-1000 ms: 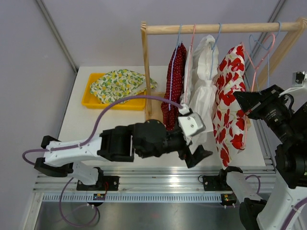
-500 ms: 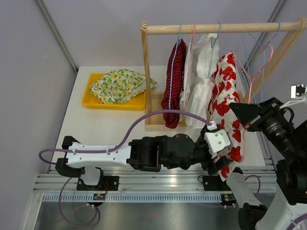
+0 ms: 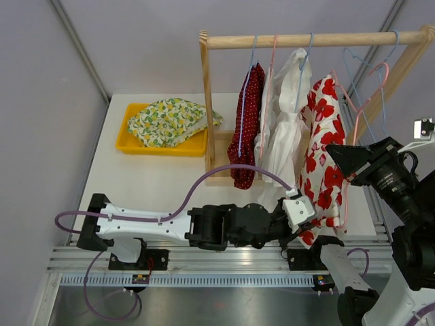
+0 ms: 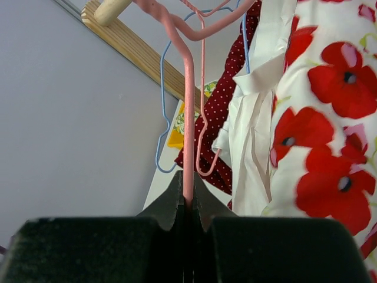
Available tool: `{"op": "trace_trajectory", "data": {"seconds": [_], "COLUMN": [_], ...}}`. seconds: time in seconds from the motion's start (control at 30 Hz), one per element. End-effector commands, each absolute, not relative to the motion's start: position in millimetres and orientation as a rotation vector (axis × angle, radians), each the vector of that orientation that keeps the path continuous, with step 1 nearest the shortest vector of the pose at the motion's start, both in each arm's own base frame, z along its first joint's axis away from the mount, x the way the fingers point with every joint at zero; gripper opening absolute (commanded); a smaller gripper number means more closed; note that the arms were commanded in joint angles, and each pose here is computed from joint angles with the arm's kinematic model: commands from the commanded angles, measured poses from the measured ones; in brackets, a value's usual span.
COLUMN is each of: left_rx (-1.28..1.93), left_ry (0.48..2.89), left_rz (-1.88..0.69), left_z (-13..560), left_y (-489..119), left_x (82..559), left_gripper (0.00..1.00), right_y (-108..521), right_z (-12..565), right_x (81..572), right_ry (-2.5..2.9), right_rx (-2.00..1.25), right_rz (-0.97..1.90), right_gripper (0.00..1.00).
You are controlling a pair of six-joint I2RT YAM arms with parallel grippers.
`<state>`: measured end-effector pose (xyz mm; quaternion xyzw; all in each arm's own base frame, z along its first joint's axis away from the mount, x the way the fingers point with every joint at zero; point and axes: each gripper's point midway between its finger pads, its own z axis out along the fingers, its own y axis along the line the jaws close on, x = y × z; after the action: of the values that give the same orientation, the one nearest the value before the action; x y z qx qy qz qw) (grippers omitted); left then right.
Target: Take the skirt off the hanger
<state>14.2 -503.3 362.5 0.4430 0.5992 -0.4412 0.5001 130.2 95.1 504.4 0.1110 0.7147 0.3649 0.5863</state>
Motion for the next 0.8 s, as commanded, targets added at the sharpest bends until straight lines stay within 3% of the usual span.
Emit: {"op": "trace_trajectory", "data": {"seconds": [0.0, 0.17, 0.37, 0.57, 0.77], "left_rx": [1.129, 1.365, 1.323, 1.074, 0.87], "left_ry": [1.484, 1.688, 1.915, 2.055, 1.994], "left_rz": [-1.231, -1.117, -0.911, -0.701, -0.524], "left_z": [334.6, 212.0, 140.4, 135.9, 197.1], "left_y": [-491.8, -456.9, -402.1, -343.2, -284.8], "left_x": [-26.8, -87.3, -87.9, -42.8, 17.2], "left_gripper": [0.0, 0.0, 0.0, 0.0, 0.0], "right_y": [88.3, 76.2, 66.9, 61.2, 49.2], "right_z": [538.8, 545.6, 539.9, 529.9, 524.7], "right_x": [140.9, 166.9, 201.0, 239.0, 290.4], "right_ry": [1.554, 1.532, 1.54, 1.565, 1.566], "right_rx": [0.215, 0.254, 0.284, 0.304, 0.317], "right_rz": [0.8, 0.749, 0.717, 0.707, 0.66], "right_gripper": [0.0, 0.0, 0.0, 0.0, 0.0]}}
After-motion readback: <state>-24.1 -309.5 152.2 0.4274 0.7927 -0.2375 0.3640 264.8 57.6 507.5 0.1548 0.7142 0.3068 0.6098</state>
